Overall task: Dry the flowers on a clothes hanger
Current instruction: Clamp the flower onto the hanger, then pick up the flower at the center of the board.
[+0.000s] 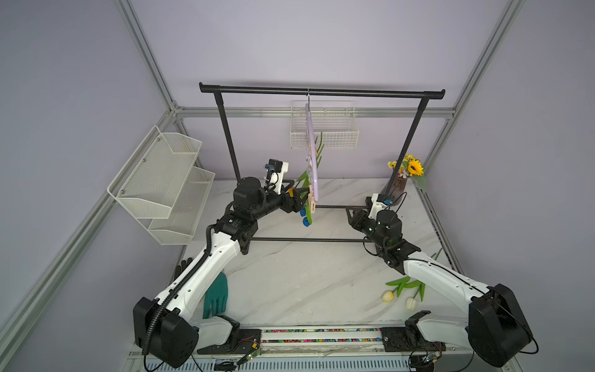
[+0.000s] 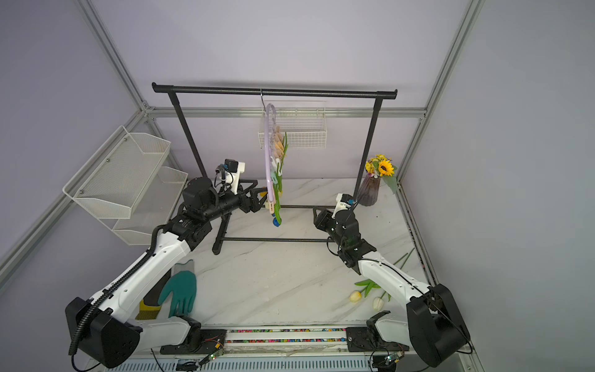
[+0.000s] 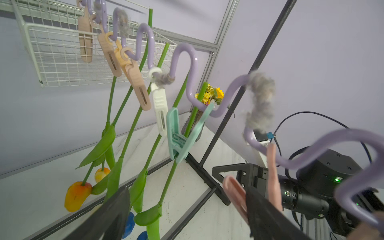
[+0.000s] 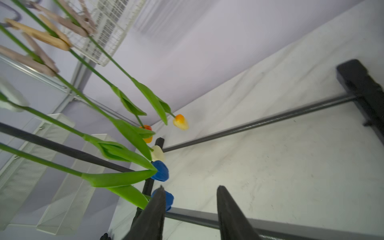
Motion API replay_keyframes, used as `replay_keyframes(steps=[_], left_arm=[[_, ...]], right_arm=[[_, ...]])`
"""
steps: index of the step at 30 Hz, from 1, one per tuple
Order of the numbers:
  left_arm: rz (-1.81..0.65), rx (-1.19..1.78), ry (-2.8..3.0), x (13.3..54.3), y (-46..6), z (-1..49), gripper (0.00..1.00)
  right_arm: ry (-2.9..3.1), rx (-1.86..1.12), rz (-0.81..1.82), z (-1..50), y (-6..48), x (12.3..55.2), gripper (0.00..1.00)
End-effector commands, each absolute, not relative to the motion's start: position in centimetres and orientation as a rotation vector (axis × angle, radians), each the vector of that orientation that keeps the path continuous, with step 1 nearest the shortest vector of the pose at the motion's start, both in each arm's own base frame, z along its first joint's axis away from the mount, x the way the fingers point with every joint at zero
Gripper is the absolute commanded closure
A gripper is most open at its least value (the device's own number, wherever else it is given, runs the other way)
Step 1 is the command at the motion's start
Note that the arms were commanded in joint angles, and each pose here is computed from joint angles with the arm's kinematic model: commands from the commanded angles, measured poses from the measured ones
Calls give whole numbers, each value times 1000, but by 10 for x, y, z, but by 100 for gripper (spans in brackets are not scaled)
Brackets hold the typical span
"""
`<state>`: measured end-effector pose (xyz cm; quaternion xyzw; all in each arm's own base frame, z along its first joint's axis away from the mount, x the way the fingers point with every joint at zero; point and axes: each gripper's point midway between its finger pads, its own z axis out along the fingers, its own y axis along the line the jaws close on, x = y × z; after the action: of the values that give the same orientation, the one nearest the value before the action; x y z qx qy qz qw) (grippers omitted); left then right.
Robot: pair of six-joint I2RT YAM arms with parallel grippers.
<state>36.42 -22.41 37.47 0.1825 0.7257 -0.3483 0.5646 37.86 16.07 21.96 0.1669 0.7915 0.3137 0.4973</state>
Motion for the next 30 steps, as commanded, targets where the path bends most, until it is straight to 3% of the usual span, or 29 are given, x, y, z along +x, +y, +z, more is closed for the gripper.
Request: replay_keyframes(steps=[1, 2, 4, 14, 20, 30], left_arm=[[-732, 377, 1730, 362, -206, 365, 13], [-708, 349, 1741, 362, -200, 360, 12], [-642, 286, 1774, 363, -187, 347, 11], [-412, -90, 1955, 363, -113, 274, 9], [-466, -86, 2002, 363, -120, 258, 9], [-496, -66, 2029, 360, -125, 252, 12]], right_arm=[[2051, 577, 479, 187, 113, 358, 54], [2061, 630, 413, 181, 100, 352, 46], [2067, 707, 308, 172, 78, 340, 42], [1981, 1173, 17, 116, -32, 286, 44], [2012, 1459, -322, 85, -65, 256, 47], [1945, 1534, -489, 72, -91, 254, 47]])
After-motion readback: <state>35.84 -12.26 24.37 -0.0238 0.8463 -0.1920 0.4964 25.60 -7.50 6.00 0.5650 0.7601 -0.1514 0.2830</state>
